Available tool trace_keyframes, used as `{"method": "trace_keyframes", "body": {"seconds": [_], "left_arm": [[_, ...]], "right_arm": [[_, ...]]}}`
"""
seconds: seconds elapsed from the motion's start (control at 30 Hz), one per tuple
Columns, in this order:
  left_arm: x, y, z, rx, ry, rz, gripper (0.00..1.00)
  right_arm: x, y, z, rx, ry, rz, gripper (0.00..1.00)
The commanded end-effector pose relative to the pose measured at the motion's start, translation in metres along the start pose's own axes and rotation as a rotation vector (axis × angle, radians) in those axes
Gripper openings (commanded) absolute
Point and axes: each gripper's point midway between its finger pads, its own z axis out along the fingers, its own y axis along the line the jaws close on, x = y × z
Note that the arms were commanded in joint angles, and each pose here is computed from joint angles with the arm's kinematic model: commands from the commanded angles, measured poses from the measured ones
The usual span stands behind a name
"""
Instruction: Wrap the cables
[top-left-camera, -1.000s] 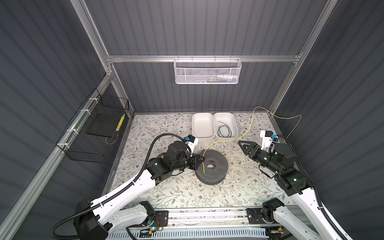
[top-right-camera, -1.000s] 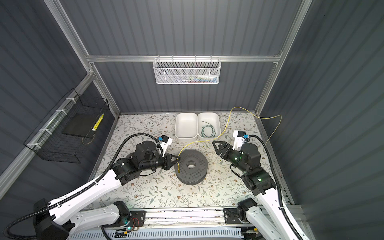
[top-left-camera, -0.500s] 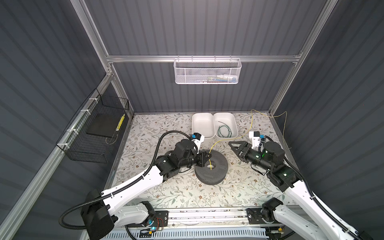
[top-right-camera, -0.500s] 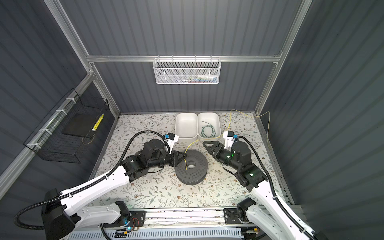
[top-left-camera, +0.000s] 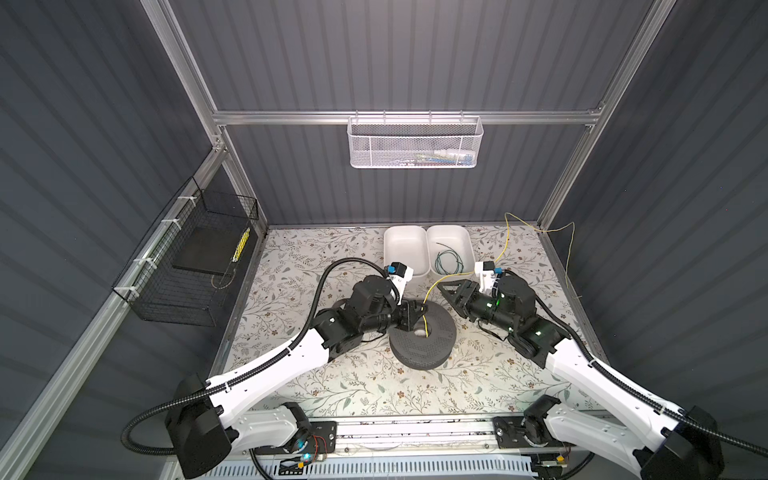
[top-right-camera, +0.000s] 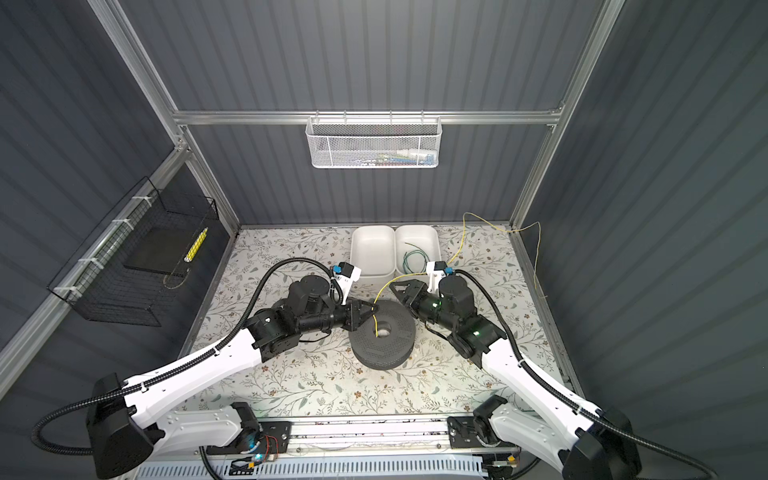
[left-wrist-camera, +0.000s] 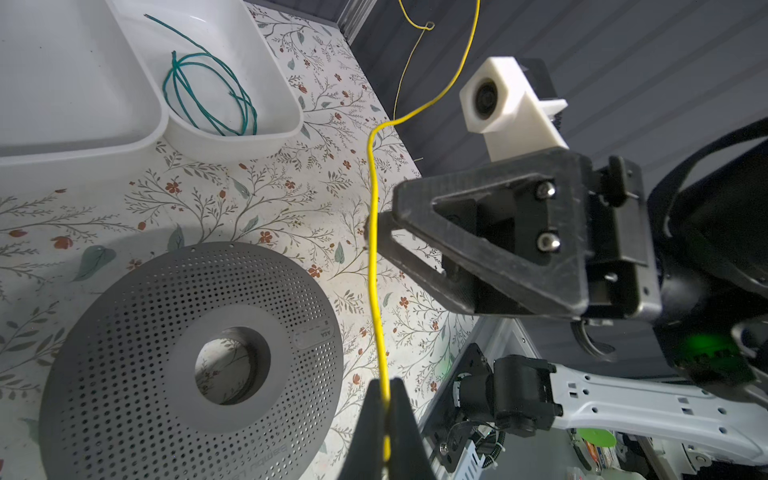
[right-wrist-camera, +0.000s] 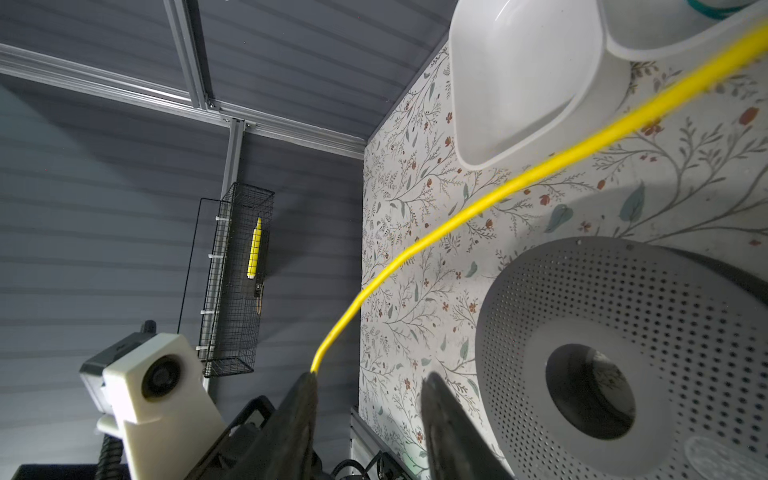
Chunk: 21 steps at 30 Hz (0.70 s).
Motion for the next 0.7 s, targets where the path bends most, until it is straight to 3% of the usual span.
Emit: {"method": "trace_keyframes", "body": {"seconds": [0.0,0.2,0.3,0.47,0.57,0.67], "left_arm": [[-0.006,-0.015,-0.001,0.052,-0.010,0.035,0.00],[-0.002,-0.015,0.000,0.057,0.003,0.042,0.00],[-0.001,-0.016,-0.001,0.061,0.007,0.047,0.00],[-0.001,-0.016,-0.001,0.059,0.007,0.053,0.00],[-0.001,-0.016,-0.004,0.054,0.005,0.060,0.00],[0.000,-0.015,-0.009,0.037,0.013,0.075,0.00]], "right_arm": [[-0.006,0.026,0.004,-0.068,-0.017,-0.008,0.43],[0.004,0.034,0.012,-0.086,0.011,-0.019,0.43],[0.008,0.034,0.014,-0.093,0.023,-0.020,0.39],[0.012,0.037,0.015,-0.105,0.035,-0.017,0.09],[0.014,0.039,0.012,-0.108,0.037,-0.025,0.00],[0.013,0.038,0.007,-0.110,0.026,-0.024,0.00]]}}
